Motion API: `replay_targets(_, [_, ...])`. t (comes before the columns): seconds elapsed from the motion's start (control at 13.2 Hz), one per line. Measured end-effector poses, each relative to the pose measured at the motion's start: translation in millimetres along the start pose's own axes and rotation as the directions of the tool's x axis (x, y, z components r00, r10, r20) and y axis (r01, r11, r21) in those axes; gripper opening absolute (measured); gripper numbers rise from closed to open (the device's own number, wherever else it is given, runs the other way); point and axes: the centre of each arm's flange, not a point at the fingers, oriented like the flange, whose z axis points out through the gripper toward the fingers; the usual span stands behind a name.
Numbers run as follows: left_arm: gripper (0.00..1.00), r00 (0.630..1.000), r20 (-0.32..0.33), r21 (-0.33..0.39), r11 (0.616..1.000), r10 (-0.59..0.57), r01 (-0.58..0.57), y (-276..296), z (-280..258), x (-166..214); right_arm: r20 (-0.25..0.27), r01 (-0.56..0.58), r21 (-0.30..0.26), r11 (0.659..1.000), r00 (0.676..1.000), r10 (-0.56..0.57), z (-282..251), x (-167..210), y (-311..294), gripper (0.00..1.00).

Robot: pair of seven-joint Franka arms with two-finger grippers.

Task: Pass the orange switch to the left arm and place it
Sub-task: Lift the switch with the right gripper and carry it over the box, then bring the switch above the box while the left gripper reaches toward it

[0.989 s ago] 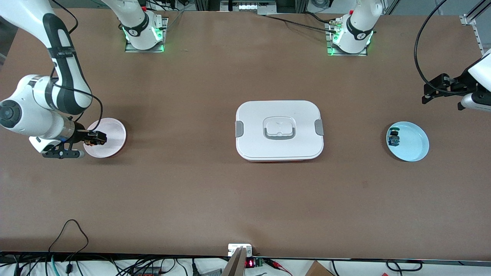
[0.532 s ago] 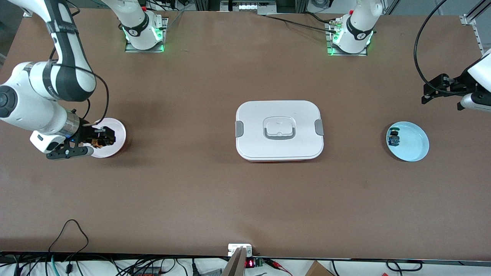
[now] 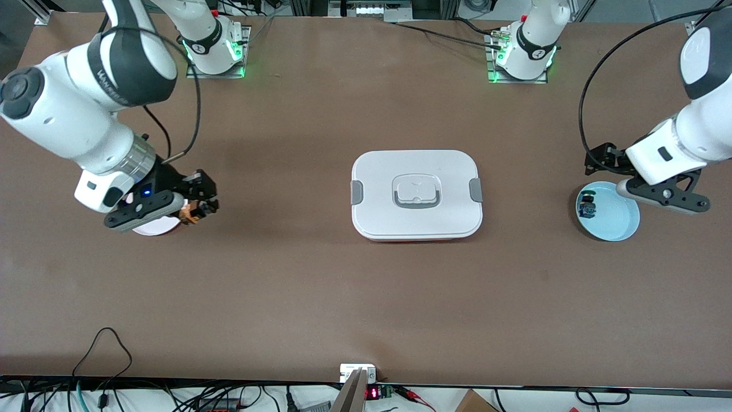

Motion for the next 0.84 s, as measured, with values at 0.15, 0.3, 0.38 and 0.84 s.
replay_targets(0.15, [1.00,1.000,0.019,-0.018,1.000,-0.024,0.025,-14,12,2,-0.063,0.091,0.033,0.995,0.994,-0.088,-11,11,-41,0.73])
replay_targets(0.3, [1.00,0.996,0.043,-0.157,0.984,-0.074,0.080,-29,17,-5,-0.162,0.215,0.107,0.971,0.967,-0.197,-18,19,-81,0.73])
replay_targets(0.38, [1.00,0.993,0.063,-0.263,0.959,-0.097,0.111,-34,19,-11,-0.198,0.262,0.163,0.951,0.953,-0.228,-18,20,-96,0.73])
replay_targets(0.84, [1.00,0.956,0.248,-0.853,0.434,-0.153,0.291,-12,70,6,-0.410,0.506,0.422,0.752,0.846,-0.339,-5,15,-168,0.73])
